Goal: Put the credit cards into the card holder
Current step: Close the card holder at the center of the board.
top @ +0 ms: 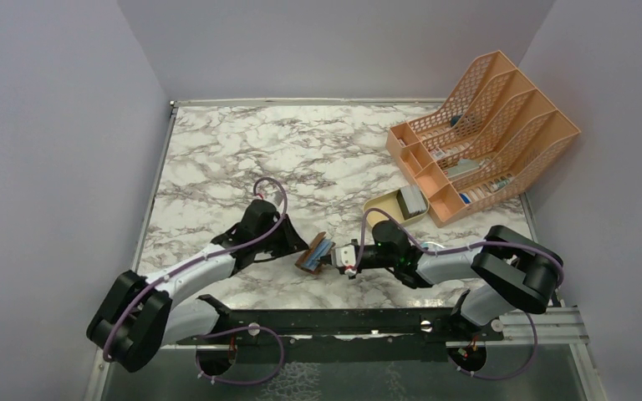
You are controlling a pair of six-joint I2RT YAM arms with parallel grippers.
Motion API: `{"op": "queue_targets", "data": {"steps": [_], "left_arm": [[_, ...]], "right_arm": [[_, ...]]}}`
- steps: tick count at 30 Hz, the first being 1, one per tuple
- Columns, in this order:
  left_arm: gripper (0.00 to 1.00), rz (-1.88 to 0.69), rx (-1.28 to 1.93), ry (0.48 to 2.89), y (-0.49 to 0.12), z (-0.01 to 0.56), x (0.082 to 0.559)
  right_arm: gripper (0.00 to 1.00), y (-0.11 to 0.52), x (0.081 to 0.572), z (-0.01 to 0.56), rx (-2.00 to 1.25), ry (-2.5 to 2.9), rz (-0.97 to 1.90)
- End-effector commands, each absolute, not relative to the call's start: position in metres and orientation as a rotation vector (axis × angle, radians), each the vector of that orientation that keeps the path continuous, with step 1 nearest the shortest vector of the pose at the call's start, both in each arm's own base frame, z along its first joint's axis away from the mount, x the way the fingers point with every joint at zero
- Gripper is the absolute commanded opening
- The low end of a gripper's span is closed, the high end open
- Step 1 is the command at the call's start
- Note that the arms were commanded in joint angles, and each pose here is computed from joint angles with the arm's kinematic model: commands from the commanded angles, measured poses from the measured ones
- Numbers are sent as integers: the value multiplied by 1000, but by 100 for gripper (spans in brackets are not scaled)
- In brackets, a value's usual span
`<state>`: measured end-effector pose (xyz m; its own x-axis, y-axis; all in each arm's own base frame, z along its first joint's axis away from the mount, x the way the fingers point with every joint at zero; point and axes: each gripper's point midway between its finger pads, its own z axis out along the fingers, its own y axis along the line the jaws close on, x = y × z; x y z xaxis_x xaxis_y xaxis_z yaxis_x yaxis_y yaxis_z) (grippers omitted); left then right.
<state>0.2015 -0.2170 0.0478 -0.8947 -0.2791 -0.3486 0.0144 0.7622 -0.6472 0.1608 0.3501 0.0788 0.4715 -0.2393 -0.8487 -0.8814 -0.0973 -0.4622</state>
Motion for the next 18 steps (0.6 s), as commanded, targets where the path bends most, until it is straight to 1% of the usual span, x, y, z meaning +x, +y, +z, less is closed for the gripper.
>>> {"op": "queue_targets", "data": {"steps": [1,5,13,18], "left_arm": [[21,-1082,-178,2456,-233,88,195],[22,-1109,-157,2435,-238,95,188],[21,-1095,-155,2468,-242,64,176],[21,-1007,-122,2499,-240,44,174]], "right_arm": [[1,352,156,85,-1596,931,737],[1,352,155,86,-1588,915,740],[1,350,155,90,-1527,904,740],[1,348,157,96,-1456,897,737]]}}
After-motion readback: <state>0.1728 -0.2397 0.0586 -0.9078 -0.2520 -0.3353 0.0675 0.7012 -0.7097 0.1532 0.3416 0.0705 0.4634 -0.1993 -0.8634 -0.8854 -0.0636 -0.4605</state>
